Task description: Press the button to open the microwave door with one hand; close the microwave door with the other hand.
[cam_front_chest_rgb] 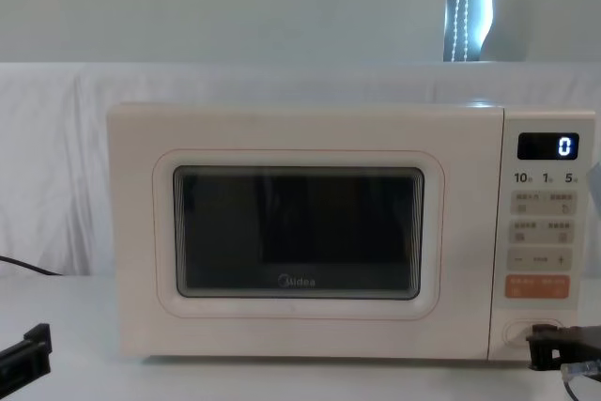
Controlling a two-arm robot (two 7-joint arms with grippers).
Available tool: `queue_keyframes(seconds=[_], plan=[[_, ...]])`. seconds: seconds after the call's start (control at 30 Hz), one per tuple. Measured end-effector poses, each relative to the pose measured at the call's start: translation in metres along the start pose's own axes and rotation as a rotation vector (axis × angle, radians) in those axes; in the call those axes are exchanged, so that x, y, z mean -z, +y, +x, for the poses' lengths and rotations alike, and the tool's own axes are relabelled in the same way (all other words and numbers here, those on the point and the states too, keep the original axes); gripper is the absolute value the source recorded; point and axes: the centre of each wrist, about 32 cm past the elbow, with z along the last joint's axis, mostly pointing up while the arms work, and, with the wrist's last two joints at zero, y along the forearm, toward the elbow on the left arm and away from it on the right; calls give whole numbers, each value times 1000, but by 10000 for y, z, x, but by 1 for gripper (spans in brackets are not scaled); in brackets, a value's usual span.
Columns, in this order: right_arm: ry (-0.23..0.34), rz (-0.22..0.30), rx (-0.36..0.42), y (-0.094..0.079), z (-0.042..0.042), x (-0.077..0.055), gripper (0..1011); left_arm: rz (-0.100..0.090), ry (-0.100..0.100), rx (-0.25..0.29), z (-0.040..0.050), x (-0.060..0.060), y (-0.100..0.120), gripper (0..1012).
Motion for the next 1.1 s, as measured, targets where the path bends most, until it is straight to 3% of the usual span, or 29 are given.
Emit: queue_keyframes(seconds=[0.8, 1.1], plan=[[-5, -2, 4, 50, -45, -25, 0, 0, 0, 0, 0, 0, 0, 1001], [-8, -4, 22, 60, -8, -32, 0, 0, 0, 0, 0, 0, 0, 1001]])
